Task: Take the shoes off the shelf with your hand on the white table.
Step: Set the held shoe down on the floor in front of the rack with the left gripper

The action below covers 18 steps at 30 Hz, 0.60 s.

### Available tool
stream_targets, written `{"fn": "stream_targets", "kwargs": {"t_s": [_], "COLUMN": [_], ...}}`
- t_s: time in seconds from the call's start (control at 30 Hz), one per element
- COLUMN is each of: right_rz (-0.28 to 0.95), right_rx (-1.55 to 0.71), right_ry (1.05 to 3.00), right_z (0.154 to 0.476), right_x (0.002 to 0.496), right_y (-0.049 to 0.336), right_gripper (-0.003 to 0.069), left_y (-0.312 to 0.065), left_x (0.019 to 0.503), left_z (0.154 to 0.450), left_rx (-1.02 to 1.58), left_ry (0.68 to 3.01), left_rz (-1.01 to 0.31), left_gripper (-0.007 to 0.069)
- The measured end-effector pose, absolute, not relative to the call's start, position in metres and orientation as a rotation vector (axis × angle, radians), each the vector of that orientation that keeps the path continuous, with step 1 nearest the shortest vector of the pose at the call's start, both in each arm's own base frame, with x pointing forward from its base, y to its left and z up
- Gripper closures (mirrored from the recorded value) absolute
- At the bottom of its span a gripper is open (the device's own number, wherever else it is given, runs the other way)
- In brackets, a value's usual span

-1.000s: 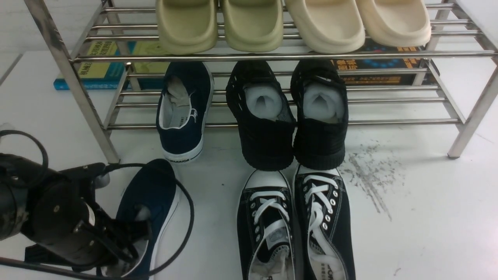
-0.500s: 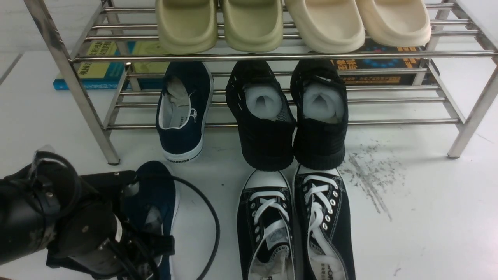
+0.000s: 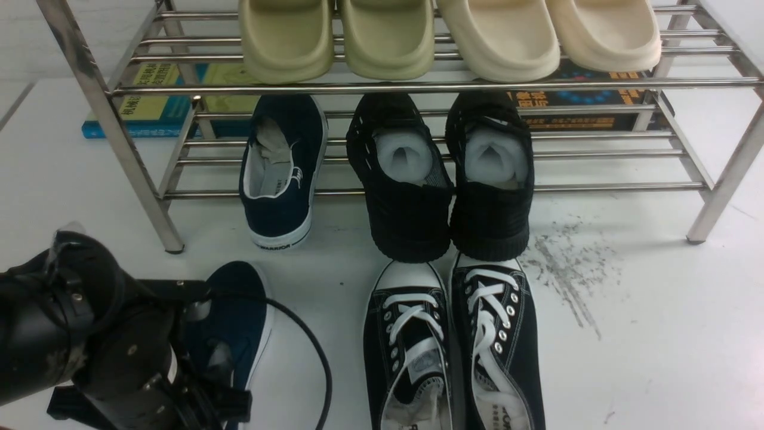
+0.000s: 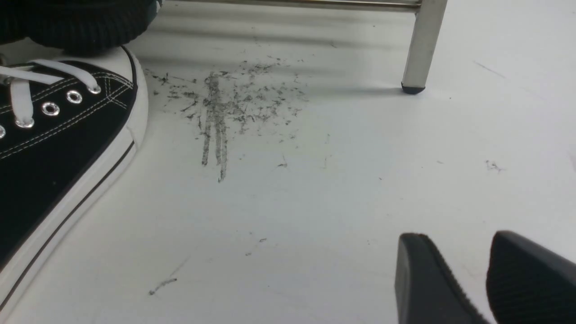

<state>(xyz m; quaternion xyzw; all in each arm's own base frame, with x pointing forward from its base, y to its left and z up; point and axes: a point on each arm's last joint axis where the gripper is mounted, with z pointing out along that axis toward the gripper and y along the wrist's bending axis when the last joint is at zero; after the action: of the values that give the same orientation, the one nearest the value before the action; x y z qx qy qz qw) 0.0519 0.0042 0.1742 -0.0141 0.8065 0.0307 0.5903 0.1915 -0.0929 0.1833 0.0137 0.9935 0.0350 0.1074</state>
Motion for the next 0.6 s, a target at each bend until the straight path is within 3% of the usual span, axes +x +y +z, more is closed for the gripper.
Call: {"fn": "stream_targets", "kwargs": {"t_s": [0.23,0.33,0.43,0.53,0.6], "right_rz": [0.071,0.071,0.071,0.071,0.071], "right_rx": [-0.033,-0.033,-0.033,-0.033,-0.033], "right_ry": [1.877,1.877,1.877,1.877,1.877], "right_z": [0.1742,0.1742,0.1742,0.1742,0.1742], "right_x": [0.0519,0.0519,0.0519,0.0519,0.0519], "right_y": [0.0042,0.0042,0.0042,0.0042,0.0042], "right_gripper": [0.0421,0.0421,0.0421,0.0421,0.0421], "left_y": [-0.093,-0.0924,-0.0918,-0.0902,-0.089], "left_x": [0.1908,0.1883,0.1873,0.1861,0.185], "left_z": [0.1832,0.1828,0.1826,0.1831,0.1854], "left_rx": [0.038,0.012,-0.028,-0.076,-0.087], "left_ry": [2.93,2.958,2.967,2.973,2.972], "left_rz": [0.105,0.114,0.119,0.14,0.148], "left_gripper": [0.0574,0.0537,0.0467,0.0319,0.026]}}
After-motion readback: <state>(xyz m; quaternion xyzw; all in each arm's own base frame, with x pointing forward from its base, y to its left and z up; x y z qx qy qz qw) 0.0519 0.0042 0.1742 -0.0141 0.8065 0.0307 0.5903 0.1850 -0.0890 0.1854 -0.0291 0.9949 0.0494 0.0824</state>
